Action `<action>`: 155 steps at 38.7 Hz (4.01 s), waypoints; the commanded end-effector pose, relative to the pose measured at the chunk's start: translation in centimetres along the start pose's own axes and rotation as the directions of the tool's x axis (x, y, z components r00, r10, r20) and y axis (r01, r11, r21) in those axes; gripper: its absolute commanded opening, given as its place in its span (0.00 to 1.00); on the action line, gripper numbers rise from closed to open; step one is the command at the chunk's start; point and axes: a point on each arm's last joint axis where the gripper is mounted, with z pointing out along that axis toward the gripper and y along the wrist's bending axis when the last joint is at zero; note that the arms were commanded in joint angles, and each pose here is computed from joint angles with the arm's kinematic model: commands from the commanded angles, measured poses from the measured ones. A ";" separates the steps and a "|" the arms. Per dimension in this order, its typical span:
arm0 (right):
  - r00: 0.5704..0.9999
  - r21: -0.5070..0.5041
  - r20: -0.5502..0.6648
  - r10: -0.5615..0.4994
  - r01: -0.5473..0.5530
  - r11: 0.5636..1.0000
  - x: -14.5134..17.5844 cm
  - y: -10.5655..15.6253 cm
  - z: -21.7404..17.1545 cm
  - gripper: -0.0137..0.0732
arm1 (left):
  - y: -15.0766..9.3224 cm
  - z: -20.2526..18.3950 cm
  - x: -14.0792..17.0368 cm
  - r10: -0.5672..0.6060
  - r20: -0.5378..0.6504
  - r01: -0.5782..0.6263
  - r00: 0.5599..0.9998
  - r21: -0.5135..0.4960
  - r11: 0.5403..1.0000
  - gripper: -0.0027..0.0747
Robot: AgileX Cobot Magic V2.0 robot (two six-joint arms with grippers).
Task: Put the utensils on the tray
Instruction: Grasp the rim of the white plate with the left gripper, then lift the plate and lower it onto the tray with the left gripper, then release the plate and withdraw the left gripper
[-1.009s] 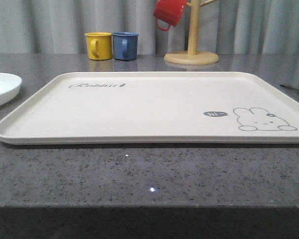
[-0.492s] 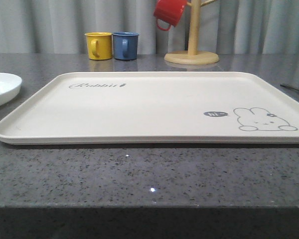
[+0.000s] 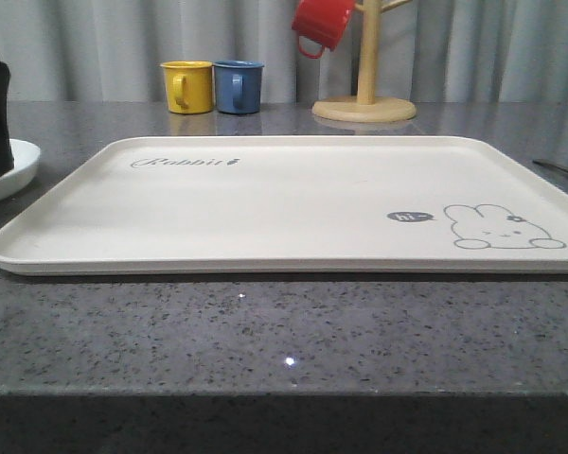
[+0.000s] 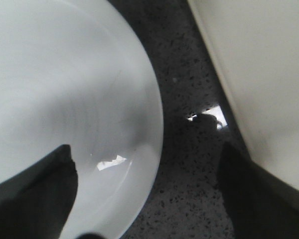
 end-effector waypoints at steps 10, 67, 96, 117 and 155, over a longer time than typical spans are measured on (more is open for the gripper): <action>0.995 0.006 0.096 -0.003 0.002 1.000 -1.7 0.0 -0.1 0.90 | 0.0 1.1 -1.1 0.030 -0.013 -0.030 0.999 -0.011 0.999 0.40; 0.995 0.006 0.096 -0.003 0.002 1.000 -1.7 0.0 -0.1 0.90 | -19.6 -5.2 -5.7 0.538 0.140 -0.547 0.831 0.031 0.837 0.01; 0.995 0.006 0.096 -0.003 0.002 1.000 -1.7 0.0 -0.1 0.90 | -20.5 -1.1 -5.8 0.533 0.010 -0.530 0.846 0.108 0.841 0.07; 0.995 0.006 0.096 -0.003 0.002 1.000 -1.7 0.0 -0.1 0.90 | -17.1 -7.3 -7.7 0.447 0.219 -0.463 0.867 0.023 0.886 0.26; 0.995 0.006 0.096 -0.003 0.002 1.000 -1.7 0.0 -0.1 0.90 | 0.6 -8.4 10.4 -0.132 0.738 0.267 0.662 -0.067 0.961 0.01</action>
